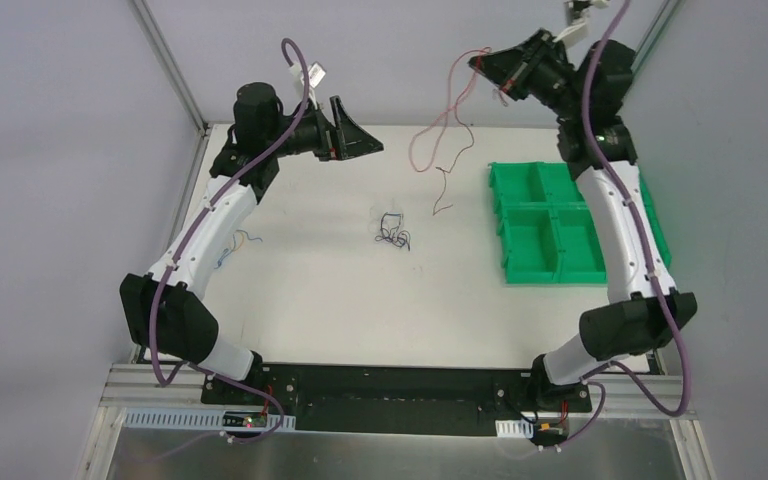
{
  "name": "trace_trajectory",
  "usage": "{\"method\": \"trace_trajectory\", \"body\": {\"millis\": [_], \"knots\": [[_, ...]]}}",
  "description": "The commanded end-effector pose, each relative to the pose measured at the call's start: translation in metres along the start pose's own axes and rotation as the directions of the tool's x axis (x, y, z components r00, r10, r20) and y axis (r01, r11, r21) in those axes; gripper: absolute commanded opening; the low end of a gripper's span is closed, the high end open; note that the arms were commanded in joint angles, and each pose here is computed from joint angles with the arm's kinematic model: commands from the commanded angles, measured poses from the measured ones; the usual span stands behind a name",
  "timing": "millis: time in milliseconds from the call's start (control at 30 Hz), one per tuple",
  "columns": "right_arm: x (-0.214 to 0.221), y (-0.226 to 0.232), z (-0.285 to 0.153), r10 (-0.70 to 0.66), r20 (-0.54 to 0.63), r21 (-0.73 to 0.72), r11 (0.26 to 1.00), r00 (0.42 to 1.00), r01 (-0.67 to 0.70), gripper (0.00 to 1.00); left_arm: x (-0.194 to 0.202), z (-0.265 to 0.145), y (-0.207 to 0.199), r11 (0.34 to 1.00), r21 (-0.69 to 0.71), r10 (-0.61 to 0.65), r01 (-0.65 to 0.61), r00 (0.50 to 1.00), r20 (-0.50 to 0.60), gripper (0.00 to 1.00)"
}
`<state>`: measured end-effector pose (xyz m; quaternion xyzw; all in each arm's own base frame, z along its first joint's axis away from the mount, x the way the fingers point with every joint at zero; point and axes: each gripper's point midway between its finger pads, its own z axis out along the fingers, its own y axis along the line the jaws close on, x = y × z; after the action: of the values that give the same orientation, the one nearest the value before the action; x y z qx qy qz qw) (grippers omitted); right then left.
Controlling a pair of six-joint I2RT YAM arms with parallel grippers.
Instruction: Untangle the cables
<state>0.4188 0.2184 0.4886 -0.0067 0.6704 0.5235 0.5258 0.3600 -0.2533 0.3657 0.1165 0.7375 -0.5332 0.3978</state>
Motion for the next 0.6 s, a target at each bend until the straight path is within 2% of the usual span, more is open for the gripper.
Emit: {"method": "trace_trajectory", "body": {"millis": [0, 300, 567], "knots": [[-0.037, 0.016, -0.067, -0.097, 0.079, 0.058, 0.994, 0.992, 0.093, 0.0, -0.02, -0.013, -0.019, 0.988, 0.07, 0.135, -0.137, 0.99, 0.033, 0.99], [-0.082, -0.048, -0.149, -0.226, 0.136, 0.323, 0.931, 0.965, 0.172, 0.0, -0.023, -0.017, 0.013, 0.992, 0.024, 0.126, -0.126, 0.992, 0.031, 0.99], [-0.11, -0.083, -0.182, -0.236, 0.148, 0.434, 0.888, 0.961, 0.151, 0.0, -0.021, -0.009, 0.027, 0.994, 0.015, 0.11, -0.11, 0.994, 0.016, 0.99]]}}
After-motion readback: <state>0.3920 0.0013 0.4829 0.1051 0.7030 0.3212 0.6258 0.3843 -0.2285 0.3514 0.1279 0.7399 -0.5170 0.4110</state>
